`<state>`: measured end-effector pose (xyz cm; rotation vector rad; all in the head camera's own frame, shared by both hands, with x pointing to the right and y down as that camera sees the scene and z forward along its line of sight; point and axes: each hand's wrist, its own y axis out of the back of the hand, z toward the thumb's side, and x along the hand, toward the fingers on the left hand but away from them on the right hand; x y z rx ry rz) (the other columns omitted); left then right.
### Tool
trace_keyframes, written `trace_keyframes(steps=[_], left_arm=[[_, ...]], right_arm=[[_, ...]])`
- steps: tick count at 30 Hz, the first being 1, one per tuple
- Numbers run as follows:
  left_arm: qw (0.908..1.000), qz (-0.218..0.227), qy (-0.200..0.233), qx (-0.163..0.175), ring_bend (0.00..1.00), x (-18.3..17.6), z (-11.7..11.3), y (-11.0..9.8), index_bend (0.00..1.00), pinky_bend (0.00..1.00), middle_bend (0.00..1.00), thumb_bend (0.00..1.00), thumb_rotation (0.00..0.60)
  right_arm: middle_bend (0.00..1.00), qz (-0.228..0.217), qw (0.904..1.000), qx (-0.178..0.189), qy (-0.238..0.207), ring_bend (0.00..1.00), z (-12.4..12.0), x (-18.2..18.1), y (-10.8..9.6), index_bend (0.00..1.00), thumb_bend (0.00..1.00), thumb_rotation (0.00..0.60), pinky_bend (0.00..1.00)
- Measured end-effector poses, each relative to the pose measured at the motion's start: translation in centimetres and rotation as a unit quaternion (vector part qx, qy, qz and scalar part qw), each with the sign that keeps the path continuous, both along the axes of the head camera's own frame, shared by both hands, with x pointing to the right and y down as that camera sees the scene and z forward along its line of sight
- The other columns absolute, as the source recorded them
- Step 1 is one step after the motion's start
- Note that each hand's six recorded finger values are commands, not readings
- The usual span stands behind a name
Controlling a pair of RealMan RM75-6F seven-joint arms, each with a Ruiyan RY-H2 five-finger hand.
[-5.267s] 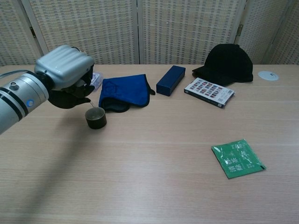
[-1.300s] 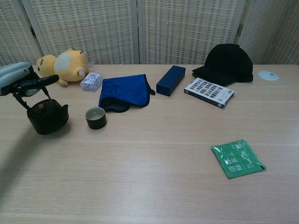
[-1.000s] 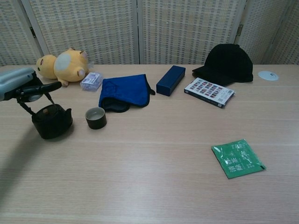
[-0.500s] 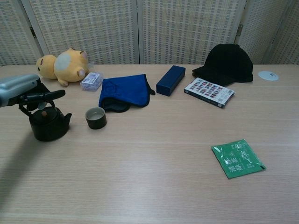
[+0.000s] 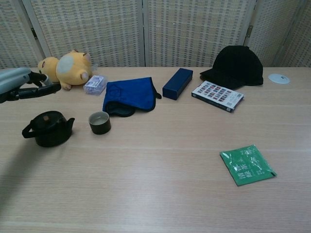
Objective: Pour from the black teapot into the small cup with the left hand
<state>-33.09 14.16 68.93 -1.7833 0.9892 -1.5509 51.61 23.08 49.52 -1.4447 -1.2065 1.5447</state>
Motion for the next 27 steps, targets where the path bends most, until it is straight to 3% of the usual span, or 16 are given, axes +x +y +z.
trace_keyframes(steps=[8,13,17,27], left_arm=[[0.9985,-0.037,0.012,0.038,0.15,-2.4,-3.3,1.7,0.28,0.08,0.16,0.19,0.216],[0.9969,-0.057,0.0,0.054,0.15,-4.2,-5.5,3.6,0.28,0.08,0.16,0.19,0.243],[0.9963,-0.055,-0.009,0.065,0.15,-5.0,-6.9,5.1,0.28,0.08,0.16,0.19,0.34],[0.9953,-0.045,-0.012,0.085,0.15,-5.1,-9.7,7.9,0.28,0.07,0.16,0.19,0.359]], right_arm=[[0.16,-0.009,0.9999,-0.011,-0.006,0.07,0.5,-0.3,-0.3,0.11,0.14,0.6,0.1],[0.16,-0.036,0.9988,-0.025,-0.02,0.07,1.2,-1.5,-0.5,0.11,0.14,0.6,0.1],[0.16,-0.064,0.9962,-0.045,-0.037,0.07,2.1,-2.9,-0.6,0.11,0.14,0.6,0.1],[0.16,-0.117,0.9886,-0.072,-0.063,0.07,3.7,-6.0,-0.5,0.11,0.14,0.6,0.1]])
